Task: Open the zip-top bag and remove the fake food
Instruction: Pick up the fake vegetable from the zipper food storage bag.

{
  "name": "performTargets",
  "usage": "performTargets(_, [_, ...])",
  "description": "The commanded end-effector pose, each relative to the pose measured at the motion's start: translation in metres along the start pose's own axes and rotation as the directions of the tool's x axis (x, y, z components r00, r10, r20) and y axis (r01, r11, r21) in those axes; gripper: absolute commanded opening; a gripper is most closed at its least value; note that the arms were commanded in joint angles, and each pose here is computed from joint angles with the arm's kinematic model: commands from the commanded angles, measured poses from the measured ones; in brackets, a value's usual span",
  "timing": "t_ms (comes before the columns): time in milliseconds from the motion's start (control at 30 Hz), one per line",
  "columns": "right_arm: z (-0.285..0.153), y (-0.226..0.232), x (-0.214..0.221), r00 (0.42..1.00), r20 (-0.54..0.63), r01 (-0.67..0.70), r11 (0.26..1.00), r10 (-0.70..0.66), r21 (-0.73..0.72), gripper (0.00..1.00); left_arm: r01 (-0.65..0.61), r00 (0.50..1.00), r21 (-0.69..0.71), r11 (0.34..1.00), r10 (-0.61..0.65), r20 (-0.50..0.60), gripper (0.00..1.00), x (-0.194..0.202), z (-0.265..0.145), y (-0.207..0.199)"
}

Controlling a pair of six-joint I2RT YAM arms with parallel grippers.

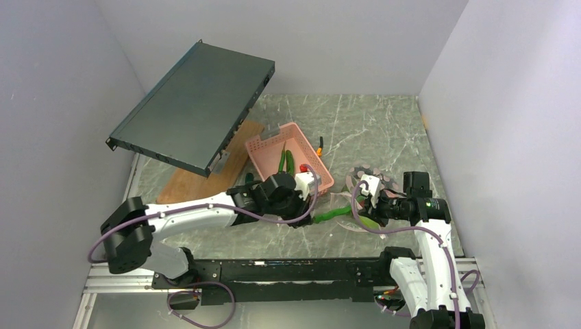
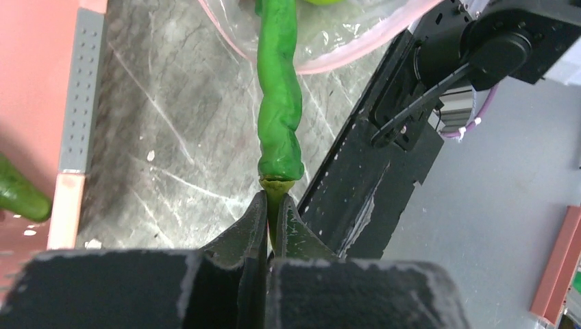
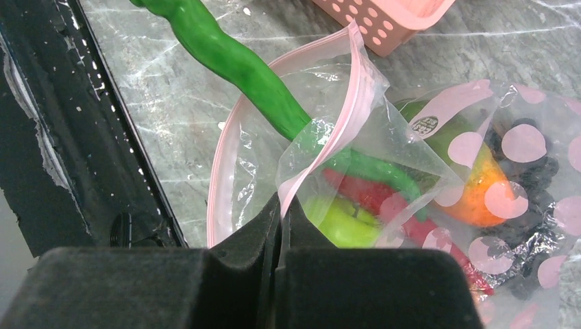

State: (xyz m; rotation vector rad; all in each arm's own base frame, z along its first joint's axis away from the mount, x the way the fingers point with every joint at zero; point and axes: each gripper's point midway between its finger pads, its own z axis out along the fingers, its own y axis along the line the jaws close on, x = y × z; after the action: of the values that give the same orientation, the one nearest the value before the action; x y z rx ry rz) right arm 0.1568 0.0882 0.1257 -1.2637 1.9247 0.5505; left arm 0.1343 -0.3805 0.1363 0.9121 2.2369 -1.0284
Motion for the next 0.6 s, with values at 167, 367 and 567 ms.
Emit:
performTargets(167, [-0.001,-0.008,-0.007,1.000,0.020,0.023,0.999,-0.023,0.024,0.00,-0.081,0.996,-0.003,0.997,0.081,0.042,0.00,0.011,-0.043,-0.001])
performTargets(367, [-0.001,-0.009,-0.007,1.000,0.019,0.020,0.999,-0.021,0.025,0.00,-0.118,0.991,0.038,0.992,0.116,0.061,0.00,0.025,-0.070,-0.006])
performTargets(567, [0.000,-0.010,-0.008,1.000,0.019,0.019,0.999,-0.020,0.028,0.00,-0.133,0.988,0.056,0.989,0.129,0.080,0.00,0.036,-0.095,-0.009])
